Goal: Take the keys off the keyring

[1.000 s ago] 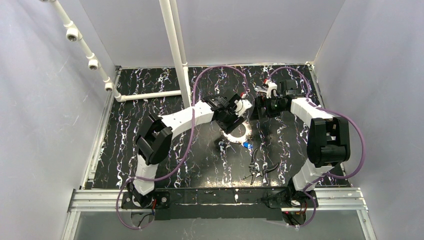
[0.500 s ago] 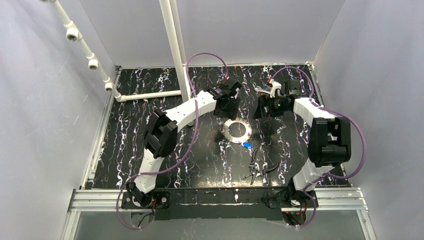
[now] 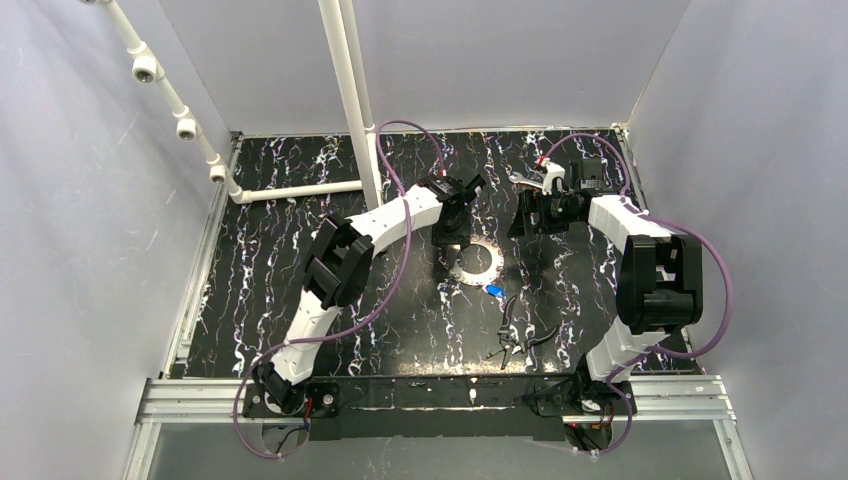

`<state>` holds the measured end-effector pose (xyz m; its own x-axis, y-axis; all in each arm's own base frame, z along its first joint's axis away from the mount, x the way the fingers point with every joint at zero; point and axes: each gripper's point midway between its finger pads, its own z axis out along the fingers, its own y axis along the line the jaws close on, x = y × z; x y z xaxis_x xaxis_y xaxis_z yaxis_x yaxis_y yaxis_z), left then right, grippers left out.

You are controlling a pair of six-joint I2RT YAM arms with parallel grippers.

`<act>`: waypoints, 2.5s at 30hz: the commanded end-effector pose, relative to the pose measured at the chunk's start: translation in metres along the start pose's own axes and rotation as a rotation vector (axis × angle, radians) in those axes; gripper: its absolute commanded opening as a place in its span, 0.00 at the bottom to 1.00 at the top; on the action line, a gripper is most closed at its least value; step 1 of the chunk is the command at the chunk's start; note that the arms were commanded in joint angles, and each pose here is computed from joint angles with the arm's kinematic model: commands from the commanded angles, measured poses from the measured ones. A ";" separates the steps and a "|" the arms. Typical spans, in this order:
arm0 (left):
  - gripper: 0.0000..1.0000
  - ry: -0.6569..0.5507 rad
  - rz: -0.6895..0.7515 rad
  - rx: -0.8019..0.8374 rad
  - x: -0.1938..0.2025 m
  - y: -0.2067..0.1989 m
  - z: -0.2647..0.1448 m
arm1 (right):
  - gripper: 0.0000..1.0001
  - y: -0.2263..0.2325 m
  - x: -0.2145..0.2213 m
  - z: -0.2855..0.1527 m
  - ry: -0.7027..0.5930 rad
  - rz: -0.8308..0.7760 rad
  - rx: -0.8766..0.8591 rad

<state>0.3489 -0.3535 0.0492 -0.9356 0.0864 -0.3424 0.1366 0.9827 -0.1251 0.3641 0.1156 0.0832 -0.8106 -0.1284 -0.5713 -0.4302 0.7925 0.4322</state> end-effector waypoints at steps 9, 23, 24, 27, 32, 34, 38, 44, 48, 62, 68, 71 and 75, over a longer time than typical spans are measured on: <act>0.44 0.004 -0.078 -0.052 -0.004 0.014 0.005 | 1.00 0.000 -0.005 0.001 -0.023 0.000 -0.021; 0.21 0.002 -0.062 0.008 -0.010 0.006 0.012 | 1.00 0.003 -0.003 0.003 -0.022 0.002 -0.047; 0.15 0.000 -0.055 0.018 -0.010 0.004 0.010 | 1.00 0.004 -0.003 0.003 -0.023 -0.001 -0.054; 0.00 -0.042 -0.008 0.056 -0.010 -0.001 -0.003 | 1.00 0.010 -0.007 -0.001 -0.034 -0.014 -0.079; 0.00 -0.114 0.111 0.146 -0.011 -0.008 -0.033 | 1.00 0.025 -0.016 -0.015 -0.056 -0.072 -0.121; 0.00 -0.139 0.168 0.176 -0.009 -0.013 -0.046 | 1.00 0.032 -0.018 -0.020 -0.062 -0.097 -0.146; 0.00 -0.213 0.246 0.231 -0.012 -0.028 -0.073 | 1.00 0.042 -0.019 -0.033 -0.072 -0.143 -0.161; 0.00 -0.235 0.383 0.350 -0.005 -0.050 -0.100 | 1.00 0.052 -0.022 -0.049 -0.084 -0.203 -0.161; 0.00 -0.246 0.474 0.440 0.002 -0.057 -0.120 | 1.00 0.063 -0.022 -0.061 -0.096 -0.261 -0.185; 0.00 -0.285 0.694 0.690 0.025 -0.073 -0.181 | 1.00 0.117 -0.013 -0.103 -0.179 -0.455 -0.349; 0.00 -0.289 0.745 0.758 0.032 -0.077 -0.199 | 1.00 0.137 -0.005 -0.112 -0.229 -0.520 -0.414; 0.00 -0.291 0.753 0.777 0.032 -0.079 -0.207 | 1.00 0.142 0.002 -0.113 -0.211 -0.540 -0.423; 0.00 -0.293 0.764 0.816 0.033 -0.083 -0.219 | 1.00 0.151 0.016 -0.111 -0.171 -0.588 -0.435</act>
<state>0.2484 -0.3939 0.1929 -0.4998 0.5236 -0.6900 0.8609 0.3882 -0.3289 0.2613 0.1576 0.2172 -0.3886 -0.2992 -0.8715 -0.8868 0.3783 0.2656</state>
